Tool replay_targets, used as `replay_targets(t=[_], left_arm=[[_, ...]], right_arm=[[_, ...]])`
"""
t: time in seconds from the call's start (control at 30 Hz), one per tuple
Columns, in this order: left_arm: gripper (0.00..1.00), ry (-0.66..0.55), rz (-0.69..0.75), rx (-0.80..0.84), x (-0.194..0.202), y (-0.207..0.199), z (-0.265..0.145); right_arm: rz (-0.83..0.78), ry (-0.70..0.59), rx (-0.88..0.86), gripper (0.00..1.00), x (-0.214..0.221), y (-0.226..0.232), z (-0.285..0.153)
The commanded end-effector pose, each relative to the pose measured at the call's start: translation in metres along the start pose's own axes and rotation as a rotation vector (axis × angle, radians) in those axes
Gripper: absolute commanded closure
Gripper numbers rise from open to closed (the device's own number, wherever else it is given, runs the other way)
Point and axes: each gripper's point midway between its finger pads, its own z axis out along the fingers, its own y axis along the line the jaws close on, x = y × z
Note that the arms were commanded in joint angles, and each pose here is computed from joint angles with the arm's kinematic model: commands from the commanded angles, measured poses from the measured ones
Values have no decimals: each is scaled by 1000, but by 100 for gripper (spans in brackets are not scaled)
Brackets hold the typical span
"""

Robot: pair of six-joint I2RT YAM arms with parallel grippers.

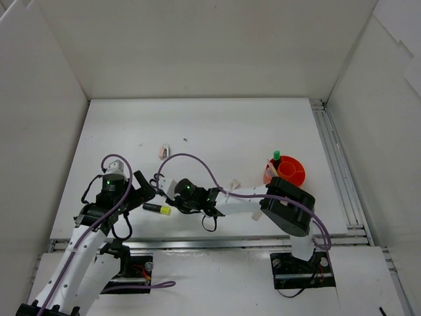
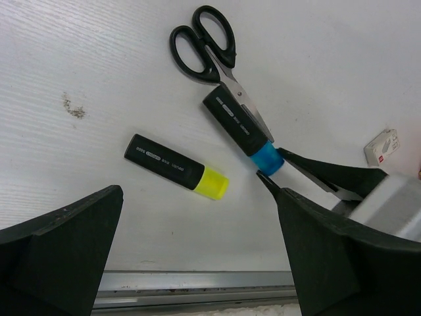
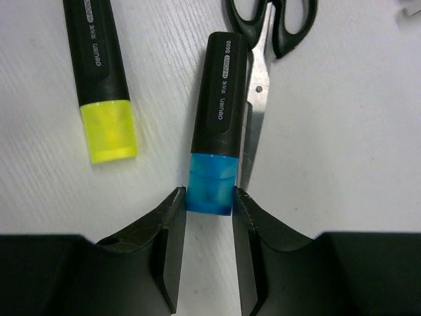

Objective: Sort the stationery into containers
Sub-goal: Pick up the pen from the center of the board, then place the pen in the storage box.

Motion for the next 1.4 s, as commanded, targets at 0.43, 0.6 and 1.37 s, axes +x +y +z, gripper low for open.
replay_targets(t=[0.43, 0.6, 1.37], left_arm=[[0, -112, 68, 93, -45, -34, -4], [1, -114, 98, 77, -57, -39, -1], [1, 34, 134, -46, -40, -44, 31]], right_arm=[[-463, -15, 265, 100, -86, -209, -225], [-617, 167, 241, 100, -67, -259, -266], [-888, 1228, -251, 100, 89, -306, -362]])
